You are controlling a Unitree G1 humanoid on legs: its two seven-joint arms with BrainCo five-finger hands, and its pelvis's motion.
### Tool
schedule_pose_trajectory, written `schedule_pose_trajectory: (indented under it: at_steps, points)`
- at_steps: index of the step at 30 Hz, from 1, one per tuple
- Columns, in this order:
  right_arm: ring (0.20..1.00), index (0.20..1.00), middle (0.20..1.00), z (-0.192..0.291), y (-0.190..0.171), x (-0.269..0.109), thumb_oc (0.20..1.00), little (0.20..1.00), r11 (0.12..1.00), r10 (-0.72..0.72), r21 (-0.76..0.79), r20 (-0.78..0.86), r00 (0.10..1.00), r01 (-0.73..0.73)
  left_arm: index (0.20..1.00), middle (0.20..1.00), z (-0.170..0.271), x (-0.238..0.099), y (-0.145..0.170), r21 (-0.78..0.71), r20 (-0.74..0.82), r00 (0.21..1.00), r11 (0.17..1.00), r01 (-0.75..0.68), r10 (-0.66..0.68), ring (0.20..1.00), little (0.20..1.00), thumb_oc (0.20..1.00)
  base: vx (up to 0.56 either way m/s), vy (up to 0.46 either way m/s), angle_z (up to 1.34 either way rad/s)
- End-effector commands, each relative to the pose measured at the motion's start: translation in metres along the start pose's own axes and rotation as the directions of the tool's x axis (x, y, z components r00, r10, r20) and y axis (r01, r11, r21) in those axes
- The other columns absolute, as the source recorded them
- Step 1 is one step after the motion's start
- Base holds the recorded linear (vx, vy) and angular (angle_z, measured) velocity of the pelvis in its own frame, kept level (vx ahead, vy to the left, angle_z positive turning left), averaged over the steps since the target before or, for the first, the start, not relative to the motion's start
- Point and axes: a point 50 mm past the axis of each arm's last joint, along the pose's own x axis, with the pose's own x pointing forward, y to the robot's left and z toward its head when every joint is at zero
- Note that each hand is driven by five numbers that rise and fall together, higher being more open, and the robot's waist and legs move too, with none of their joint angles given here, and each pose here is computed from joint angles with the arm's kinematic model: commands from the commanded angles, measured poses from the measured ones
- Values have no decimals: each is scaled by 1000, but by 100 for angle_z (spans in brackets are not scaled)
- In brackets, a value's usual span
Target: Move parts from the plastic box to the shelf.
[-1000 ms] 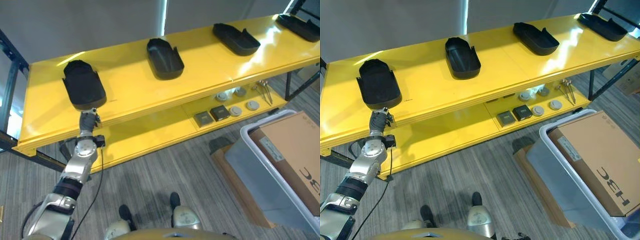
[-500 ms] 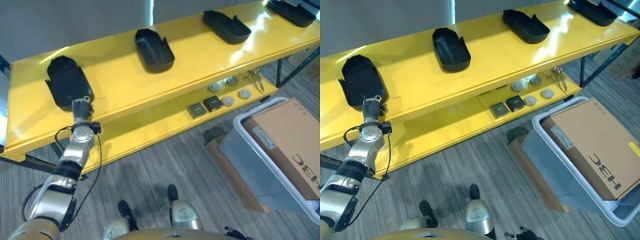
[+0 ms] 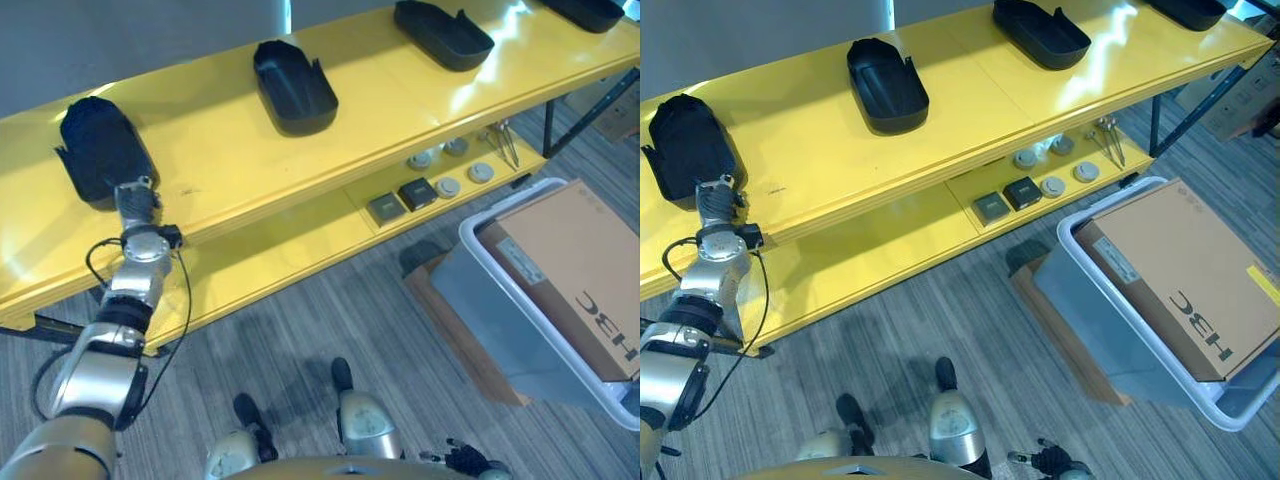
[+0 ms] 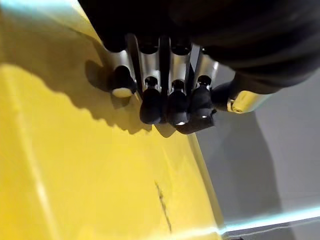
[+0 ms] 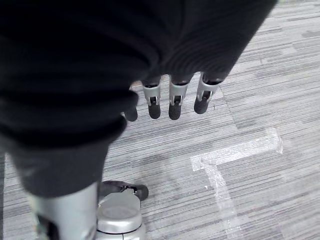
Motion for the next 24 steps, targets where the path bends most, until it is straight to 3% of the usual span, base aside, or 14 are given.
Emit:
schedule_pose_trajectory:
  at_steps: [1, 3, 4, 14, 19, 20, 24]
  points:
    - [1000, 1000, 1000, -12, -11, -3, 1000, 1000, 999, -2, -41, -19, 1000, 1, 200, 200, 19, 13, 18, -42, 54, 997, 998, -52, 55, 200, 200, 200, -43, -6, 0]
    - [1000, 1000, 1000, -11, -9, -3, 1000, 1000, 999, -1, -42, -14, 1000, 0, 222, 222, 24, 12, 16, -72, 91, 995, 997, -27, 33, 222, 222, 222, -38, -5, 1]
    - [1000, 1000, 1000, -11, -9, -3, 1000, 1000, 999, -1, -41, -10, 1000, 1, 1000, 1000, 29, 11, 14, -102, 125, 992, 995, -8, 21, 1000, 1000, 1000, -32, -8, 0]
    - [1000, 1000, 1000, -18, 5, -5, 1000, 1000, 1000, -1, 16, -28, 1000, 2, 1000, 1000, 40, -37, -7, -255, 348, 915, 919, 301, -203, 1000, 1000, 1000, -7, -8, 4]
    - [1000, 1000, 1000, -18, 15, -5, 1000, 1000, 997, -9, 70, -58, 998, 13, 1000, 1000, 4, -82, -5, -435, 253, 910, 802, 409, -328, 1000, 1000, 1000, -23, -22, 23]
    - [1000, 1000, 1000, -17, 17, -5, 1000, 1000, 996, -12, 88, -65, 998, 18, 1000, 1000, -21, -97, -4, -517, 159, 902, 744, 423, -402, 1000, 1000, 1000, -57, -20, 23]
    - [1000, 1000, 1000, -16, 20, -4, 1000, 1000, 991, -17, 134, -77, 997, 27, 1000, 1000, -60, -124, 7, -534, 34, 878, 734, 419, -477, 1000, 1000, 1000, -67, -26, 27]
